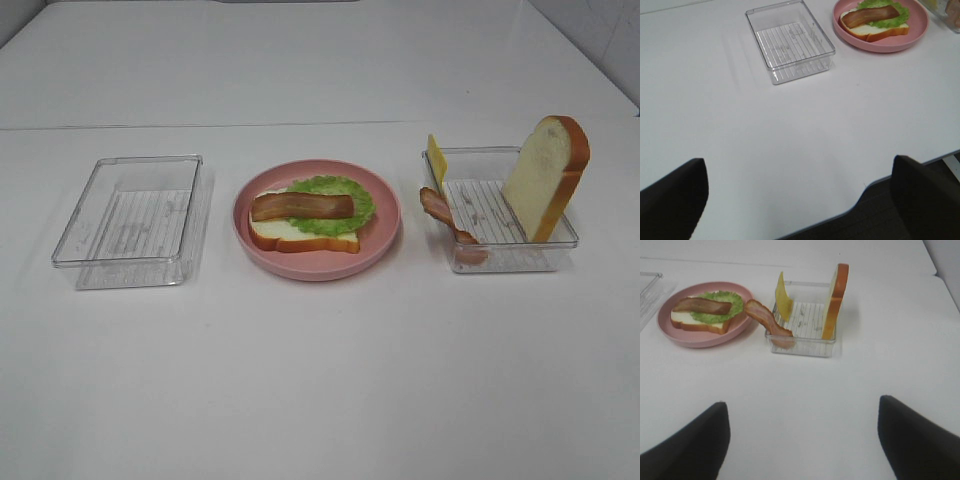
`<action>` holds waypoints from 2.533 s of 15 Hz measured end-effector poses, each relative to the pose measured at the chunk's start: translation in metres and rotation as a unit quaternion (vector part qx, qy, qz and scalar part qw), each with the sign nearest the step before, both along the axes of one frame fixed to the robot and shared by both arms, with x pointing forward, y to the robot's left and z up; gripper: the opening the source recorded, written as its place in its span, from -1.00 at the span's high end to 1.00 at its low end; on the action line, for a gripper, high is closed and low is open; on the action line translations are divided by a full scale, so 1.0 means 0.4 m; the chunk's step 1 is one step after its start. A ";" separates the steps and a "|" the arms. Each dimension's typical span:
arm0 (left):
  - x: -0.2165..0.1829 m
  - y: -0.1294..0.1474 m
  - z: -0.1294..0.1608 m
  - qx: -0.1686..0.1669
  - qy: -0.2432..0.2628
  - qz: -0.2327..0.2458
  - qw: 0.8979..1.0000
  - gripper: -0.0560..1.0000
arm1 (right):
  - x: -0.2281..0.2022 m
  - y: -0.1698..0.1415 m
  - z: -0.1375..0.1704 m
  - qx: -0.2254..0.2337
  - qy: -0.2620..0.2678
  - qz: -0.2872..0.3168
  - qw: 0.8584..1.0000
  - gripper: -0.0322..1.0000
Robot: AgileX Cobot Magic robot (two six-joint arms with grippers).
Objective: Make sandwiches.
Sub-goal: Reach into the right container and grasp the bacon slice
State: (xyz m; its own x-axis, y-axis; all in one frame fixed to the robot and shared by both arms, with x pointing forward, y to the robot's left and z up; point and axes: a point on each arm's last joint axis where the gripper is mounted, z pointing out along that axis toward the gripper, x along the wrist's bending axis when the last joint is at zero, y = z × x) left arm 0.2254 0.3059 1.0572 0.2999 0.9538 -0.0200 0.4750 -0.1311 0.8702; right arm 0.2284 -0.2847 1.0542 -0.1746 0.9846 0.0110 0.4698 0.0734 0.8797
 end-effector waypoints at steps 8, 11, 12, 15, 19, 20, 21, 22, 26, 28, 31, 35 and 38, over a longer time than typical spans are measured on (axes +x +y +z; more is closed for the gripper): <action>0.021 -0.008 -0.011 -0.001 -0.027 -0.007 1.000 -0.86 | 0.303 0.000 0.045 0.048 0.057 -0.035 0.997 -0.55; 0.021 -0.008 -0.011 -0.001 -0.027 -0.007 1.000 -0.86 | 0.467 0.002 0.058 0.051 0.133 -0.040 0.989 -0.55; 0.021 -0.008 -0.011 -0.001 -0.027 -0.007 1.000 -0.86 | 0.527 0.003 0.059 0.051 0.163 -0.040 0.985 -0.55; 0.021 -0.008 -0.011 -0.001 -0.027 -0.007 1.000 -0.86 | 0.705 0.013 0.056 0.057 0.266 -0.029 0.962 -0.55; 0.021 -0.008 -0.011 -0.001 -0.027 -0.007 1.000 -0.86 | 0.846 0.023 0.064 0.062 0.324 -0.010 0.944 -0.54; 0.021 -0.008 -0.011 -0.001 -0.027 -0.007 1.000 -0.86 | 0.880 0.029 0.066 0.073 0.334 -0.004 0.940 -0.53; 0.021 -0.008 -0.011 -0.001 -0.027 -0.007 1.000 -0.86 | 0.903 0.035 0.064 0.084 0.347 0.003 0.934 -0.51; 0.021 -0.008 -0.011 -0.001 -0.027 -0.007 1.000 -0.86 | 0.921 0.044 0.063 0.100 0.360 0.012 0.927 -0.50; 0.021 -0.008 -0.011 -0.001 -0.027 -0.007 1.000 -0.86 | 0.925 0.175 0.033 0.079 0.400 0.063 0.911 -0.50; 0.021 -0.008 -0.011 -0.001 -0.027 -0.007 1.000 -0.86 | 0.915 0.232 0.019 0.058 0.413 0.064 0.907 -0.49; 0.021 -0.008 -0.011 -0.001 -0.027 -0.007 1.000 -0.86 | 0.909 0.284 -0.020 0.030 0.437 0.069 0.896 -0.45; 0.021 -0.008 -0.011 -0.001 -0.027 -0.007 1.000 -0.86 | 0.934 0.324 -0.131 0.004 0.485 0.074 0.871 -0.39; 0.021 -0.008 -0.011 -0.001 -0.027 -0.007 1.000 -0.86 | 0.960 0.326 -0.196 -0.011 0.490 0.065 0.869 -0.39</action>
State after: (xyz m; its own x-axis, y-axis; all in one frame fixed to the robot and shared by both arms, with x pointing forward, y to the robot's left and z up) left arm 0.2337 0.3025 1.0528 0.3145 0.9492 -0.0058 0.4245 -0.1352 0.8953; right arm 0.6125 -0.1545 0.9759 -0.2014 0.9593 0.1980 0.9793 0.1933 0.0595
